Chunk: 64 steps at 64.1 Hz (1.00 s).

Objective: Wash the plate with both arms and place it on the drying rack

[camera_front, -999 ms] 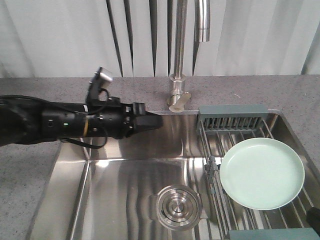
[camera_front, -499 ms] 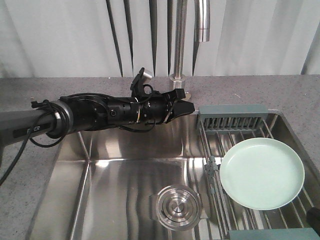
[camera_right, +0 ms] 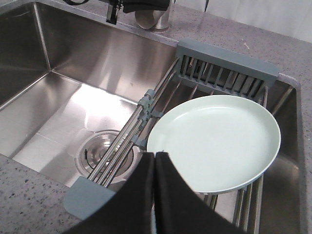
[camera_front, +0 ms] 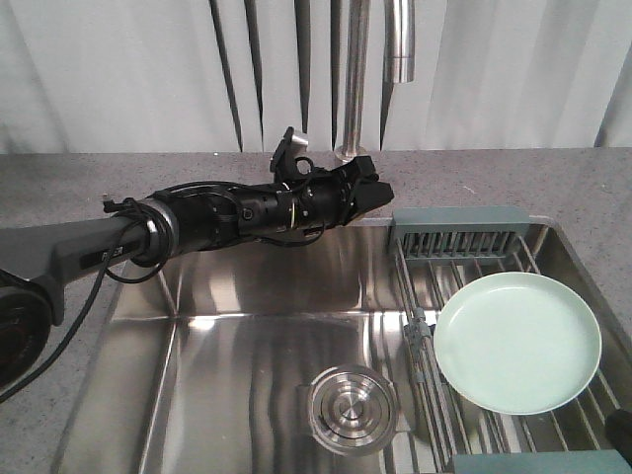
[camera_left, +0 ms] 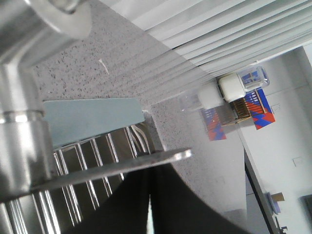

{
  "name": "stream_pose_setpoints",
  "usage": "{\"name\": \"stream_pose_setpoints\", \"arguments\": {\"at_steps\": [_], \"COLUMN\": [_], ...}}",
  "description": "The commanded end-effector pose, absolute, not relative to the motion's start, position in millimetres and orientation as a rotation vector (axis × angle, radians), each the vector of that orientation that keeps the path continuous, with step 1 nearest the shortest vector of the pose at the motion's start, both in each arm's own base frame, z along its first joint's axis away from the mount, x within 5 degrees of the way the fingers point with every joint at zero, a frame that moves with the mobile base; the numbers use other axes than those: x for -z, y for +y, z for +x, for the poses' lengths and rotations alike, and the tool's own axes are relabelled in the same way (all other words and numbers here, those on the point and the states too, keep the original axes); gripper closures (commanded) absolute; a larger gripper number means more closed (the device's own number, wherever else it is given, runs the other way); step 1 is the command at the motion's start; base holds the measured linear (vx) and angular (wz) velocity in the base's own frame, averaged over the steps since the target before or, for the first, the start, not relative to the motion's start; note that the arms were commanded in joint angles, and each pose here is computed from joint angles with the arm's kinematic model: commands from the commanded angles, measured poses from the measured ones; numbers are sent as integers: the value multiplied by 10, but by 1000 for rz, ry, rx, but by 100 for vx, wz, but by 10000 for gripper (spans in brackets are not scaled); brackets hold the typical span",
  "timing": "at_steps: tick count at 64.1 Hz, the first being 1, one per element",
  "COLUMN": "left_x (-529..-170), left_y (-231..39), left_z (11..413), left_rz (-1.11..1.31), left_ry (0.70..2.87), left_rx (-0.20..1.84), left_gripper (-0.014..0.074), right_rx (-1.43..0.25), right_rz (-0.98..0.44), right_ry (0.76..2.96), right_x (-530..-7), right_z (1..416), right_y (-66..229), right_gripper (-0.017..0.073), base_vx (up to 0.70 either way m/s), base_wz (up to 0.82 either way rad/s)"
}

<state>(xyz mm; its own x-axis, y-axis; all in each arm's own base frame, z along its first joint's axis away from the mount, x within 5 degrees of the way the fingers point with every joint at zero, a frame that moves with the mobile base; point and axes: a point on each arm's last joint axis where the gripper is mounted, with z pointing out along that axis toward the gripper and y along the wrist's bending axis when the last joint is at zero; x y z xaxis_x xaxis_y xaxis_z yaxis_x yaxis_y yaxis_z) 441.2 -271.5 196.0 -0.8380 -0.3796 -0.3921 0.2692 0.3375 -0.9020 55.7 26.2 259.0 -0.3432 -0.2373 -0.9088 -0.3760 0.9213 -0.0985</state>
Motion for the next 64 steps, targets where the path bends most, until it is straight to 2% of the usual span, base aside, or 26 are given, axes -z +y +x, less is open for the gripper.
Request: {"name": "stream_pose_setpoints", "arguments": {"at_steps": [1, 17, 30, 38, 53, 64], "left_x": [-2496, -2623, -2679, -2833, -3134, -3220], "left_y": [-2689, -2683, -2747, -2747, -2599, -2298], "left_z": [4437, 4407, 4217, 4036, 3622, 3201], "left_rz": [-124, -14, 259, 480, 743, 879], "left_ry": [1902, 1854, 1841, 1823, 1871, 1978], "left_rx": [1603, 1681, 1794, 1827, 1703, 1530], "left_gripper": [599, 599, 599, 599, 600, 600], "right_rx": [-141, -141, -141, -141, -141, -143], "right_rz": [-412, -412, -412, -412, -412, -414], "right_ry": [1859, 1859, 1859, 1859, 1859, 1863], "right_x": [-2736, -2736, -2736, -2736, -2736, -2732], "right_z": [587, 587, 587, 587, 587, 585], "right_y": [254, 254, 254, 254, 254, 255], "right_gripper": [569, 569, 569, 569, 569, 569], "base_vx": [0, 0, 0, 0, 0, 0], "base_wz": [0, 0, 0, 0, 0, 0]}}
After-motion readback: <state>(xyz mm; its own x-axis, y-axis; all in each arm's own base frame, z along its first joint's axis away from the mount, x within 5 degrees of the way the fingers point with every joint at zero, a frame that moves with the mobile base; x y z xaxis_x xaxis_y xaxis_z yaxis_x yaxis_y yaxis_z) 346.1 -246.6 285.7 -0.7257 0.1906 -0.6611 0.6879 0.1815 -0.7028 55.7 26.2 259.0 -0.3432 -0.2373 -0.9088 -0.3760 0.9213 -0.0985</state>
